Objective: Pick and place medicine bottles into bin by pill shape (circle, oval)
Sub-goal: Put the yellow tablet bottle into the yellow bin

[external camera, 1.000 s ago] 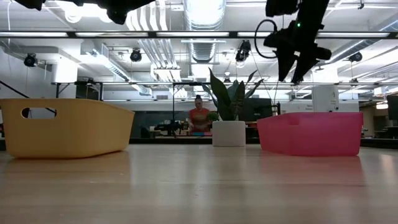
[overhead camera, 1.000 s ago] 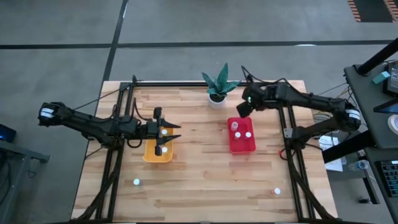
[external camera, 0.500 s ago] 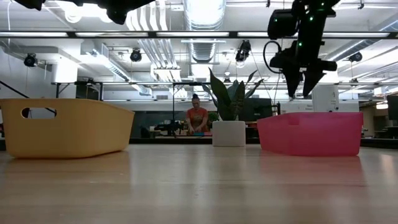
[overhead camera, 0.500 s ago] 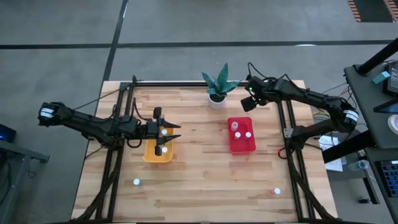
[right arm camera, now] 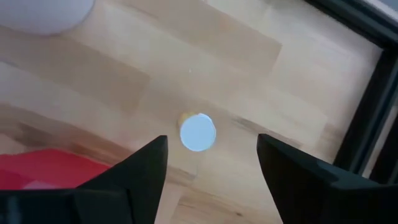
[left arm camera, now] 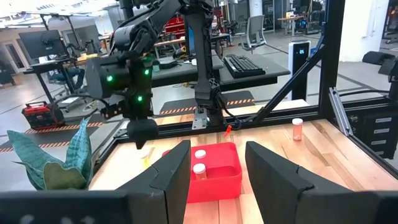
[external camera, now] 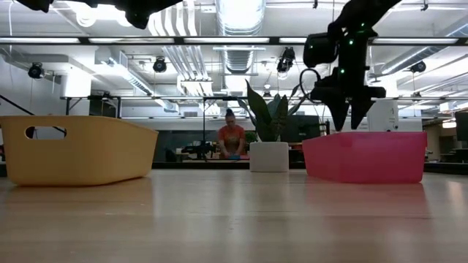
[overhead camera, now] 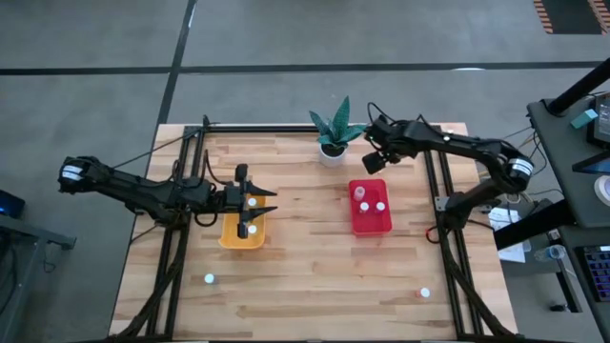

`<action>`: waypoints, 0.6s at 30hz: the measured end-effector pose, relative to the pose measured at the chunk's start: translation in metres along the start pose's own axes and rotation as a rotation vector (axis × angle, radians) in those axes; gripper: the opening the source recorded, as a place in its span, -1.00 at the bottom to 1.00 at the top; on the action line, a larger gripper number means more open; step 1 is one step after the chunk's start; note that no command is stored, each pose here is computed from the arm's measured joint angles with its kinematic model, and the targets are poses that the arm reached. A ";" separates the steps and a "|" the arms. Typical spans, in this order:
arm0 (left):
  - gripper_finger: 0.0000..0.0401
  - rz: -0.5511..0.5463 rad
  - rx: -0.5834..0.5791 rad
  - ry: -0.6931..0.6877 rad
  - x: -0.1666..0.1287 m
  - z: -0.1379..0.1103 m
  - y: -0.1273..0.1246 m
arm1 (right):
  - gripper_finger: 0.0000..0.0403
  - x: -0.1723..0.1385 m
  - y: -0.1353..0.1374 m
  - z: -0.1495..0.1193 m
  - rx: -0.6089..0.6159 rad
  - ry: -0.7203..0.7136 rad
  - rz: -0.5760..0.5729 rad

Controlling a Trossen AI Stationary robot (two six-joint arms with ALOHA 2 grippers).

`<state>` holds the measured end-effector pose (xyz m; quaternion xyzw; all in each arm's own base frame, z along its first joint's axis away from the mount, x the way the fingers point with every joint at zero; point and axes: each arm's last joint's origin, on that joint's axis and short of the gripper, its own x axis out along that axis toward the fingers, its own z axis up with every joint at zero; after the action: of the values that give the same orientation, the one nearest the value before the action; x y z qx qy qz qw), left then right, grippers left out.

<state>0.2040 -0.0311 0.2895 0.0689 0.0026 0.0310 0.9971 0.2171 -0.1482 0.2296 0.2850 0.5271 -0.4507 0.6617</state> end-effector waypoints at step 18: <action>-0.31 0.000 0.001 0.000 0.000 0.000 0.000 | 0.16 0.023 0.002 0.008 -0.012 0.044 -0.026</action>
<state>0.2040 -0.0312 0.2895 0.0692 0.0026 0.0308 0.9971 0.2237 -0.1611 0.2096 0.2838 0.5479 -0.4499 0.6457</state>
